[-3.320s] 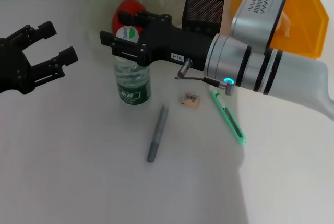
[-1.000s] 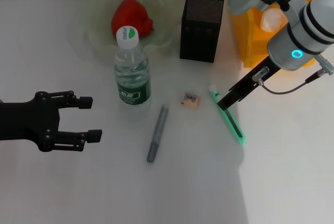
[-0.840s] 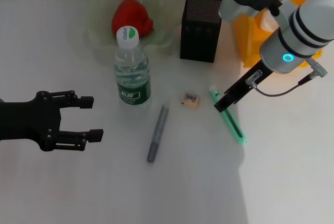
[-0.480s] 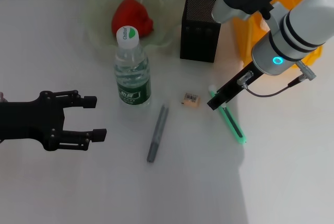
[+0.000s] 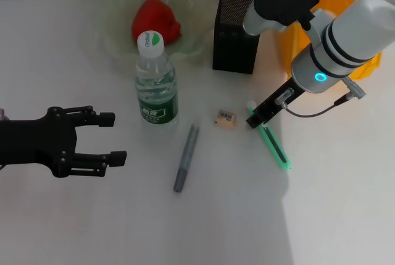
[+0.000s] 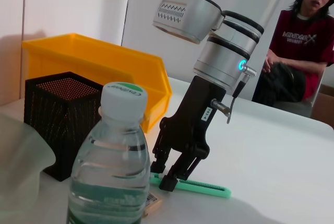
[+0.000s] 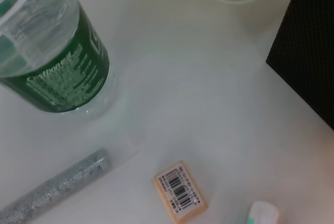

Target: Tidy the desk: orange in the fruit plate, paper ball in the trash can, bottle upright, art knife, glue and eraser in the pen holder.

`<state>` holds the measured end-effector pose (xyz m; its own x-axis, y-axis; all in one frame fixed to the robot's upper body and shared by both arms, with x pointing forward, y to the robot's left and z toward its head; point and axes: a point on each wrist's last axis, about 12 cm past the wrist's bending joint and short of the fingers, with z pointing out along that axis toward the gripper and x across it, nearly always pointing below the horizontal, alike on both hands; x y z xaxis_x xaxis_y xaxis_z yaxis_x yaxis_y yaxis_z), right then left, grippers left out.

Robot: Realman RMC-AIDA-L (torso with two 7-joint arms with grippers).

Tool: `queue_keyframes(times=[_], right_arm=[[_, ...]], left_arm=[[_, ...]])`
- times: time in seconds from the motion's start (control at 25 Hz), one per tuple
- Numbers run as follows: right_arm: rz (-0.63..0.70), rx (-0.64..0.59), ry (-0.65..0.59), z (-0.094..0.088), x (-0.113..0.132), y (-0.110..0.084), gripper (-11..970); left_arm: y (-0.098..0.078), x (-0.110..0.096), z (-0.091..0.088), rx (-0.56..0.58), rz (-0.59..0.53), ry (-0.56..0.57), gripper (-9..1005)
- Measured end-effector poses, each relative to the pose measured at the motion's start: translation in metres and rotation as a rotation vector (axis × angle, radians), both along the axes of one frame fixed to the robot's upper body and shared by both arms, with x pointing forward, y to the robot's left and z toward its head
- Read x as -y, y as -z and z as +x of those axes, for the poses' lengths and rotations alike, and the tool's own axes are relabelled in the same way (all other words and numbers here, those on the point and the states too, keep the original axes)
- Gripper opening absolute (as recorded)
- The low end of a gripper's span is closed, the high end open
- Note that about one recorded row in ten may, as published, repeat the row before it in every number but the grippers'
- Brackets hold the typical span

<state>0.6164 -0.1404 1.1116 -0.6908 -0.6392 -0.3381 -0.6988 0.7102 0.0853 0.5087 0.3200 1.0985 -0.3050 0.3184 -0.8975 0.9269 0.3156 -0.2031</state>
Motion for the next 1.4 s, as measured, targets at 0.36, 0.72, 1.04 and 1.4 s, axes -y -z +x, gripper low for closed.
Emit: queue_keyframes(times=[0.36, 0.72, 1.04, 1.4], right_arm=[[-0.010, 0.001, -0.004, 0.000, 0.000, 0.001, 256], [0.029, 0.038, -0.021, -0.006, 0.003, -0.019, 184], [0.314, 0.310, 0.076, -0.023, 0.042, -0.108, 169], [0.821, 0.606, 0.198, -0.001, 0.084, -0.097, 175]], left_arm=[[0.002, 0.001, 0.001, 0.002, 0.004, -0.012, 845], [0.001, 0.001, 0.002, 0.008, 0.005, -0.019, 844], [0.001, 0.001, 0.003, 0.011, 0.001, -0.020, 845], [-0.001, 0.004, 0.005, 0.017, -0.002, -0.016, 846]])
